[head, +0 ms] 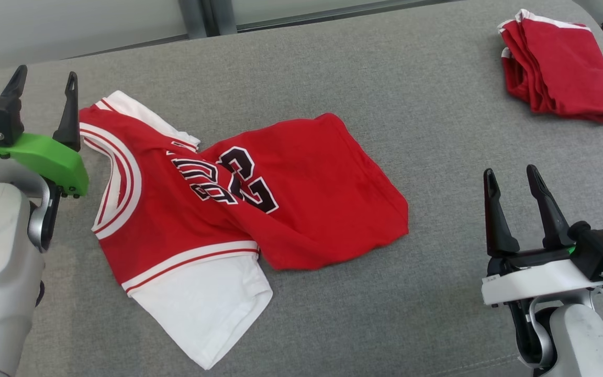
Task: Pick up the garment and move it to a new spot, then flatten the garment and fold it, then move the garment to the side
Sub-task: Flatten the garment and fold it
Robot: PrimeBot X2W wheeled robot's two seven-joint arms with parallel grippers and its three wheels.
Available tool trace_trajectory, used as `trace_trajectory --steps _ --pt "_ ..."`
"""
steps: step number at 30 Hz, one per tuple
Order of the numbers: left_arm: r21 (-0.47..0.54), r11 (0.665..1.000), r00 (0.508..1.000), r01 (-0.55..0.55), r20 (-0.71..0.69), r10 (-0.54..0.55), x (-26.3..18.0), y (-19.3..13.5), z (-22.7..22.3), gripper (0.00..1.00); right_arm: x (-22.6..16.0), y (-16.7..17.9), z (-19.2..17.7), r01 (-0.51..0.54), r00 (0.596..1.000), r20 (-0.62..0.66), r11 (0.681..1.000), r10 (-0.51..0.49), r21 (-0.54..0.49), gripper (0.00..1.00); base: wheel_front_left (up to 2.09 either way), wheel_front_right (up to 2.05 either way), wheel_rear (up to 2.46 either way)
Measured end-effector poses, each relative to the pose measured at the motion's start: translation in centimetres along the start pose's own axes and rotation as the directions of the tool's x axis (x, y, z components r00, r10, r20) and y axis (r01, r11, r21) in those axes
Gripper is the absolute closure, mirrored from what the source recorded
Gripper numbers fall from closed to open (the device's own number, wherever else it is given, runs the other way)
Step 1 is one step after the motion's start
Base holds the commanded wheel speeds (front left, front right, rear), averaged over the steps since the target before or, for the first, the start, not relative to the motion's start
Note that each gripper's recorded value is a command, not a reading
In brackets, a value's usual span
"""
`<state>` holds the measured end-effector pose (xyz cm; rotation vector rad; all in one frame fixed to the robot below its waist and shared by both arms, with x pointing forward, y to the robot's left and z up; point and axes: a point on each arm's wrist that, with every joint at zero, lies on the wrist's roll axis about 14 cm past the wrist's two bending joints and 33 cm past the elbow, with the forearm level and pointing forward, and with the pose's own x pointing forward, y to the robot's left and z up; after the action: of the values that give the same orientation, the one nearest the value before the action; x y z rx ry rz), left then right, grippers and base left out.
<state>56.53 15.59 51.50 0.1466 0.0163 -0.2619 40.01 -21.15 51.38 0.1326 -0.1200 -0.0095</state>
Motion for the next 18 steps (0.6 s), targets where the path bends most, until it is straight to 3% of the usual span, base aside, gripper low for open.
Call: trace_trajectory --steps 9,18 --pt "-0.065 0.994 0.988 -0.090 0.121 0.097 -4.8 1.1 2.8 0.00 -0.5 1.4 0.7 -0.040 0.999 0.017 0.999 0.039 0.016 0.00 0.00 0.00 0.00" --pt "-0.143 0.973 0.968 -0.184 0.147 0.205 -10.7 1.6 2.4 0.00 -0.9 3.2 1.1 -0.090 0.996 0.028 0.995 0.089 0.033 0.00 0.00 0.00 0.00"
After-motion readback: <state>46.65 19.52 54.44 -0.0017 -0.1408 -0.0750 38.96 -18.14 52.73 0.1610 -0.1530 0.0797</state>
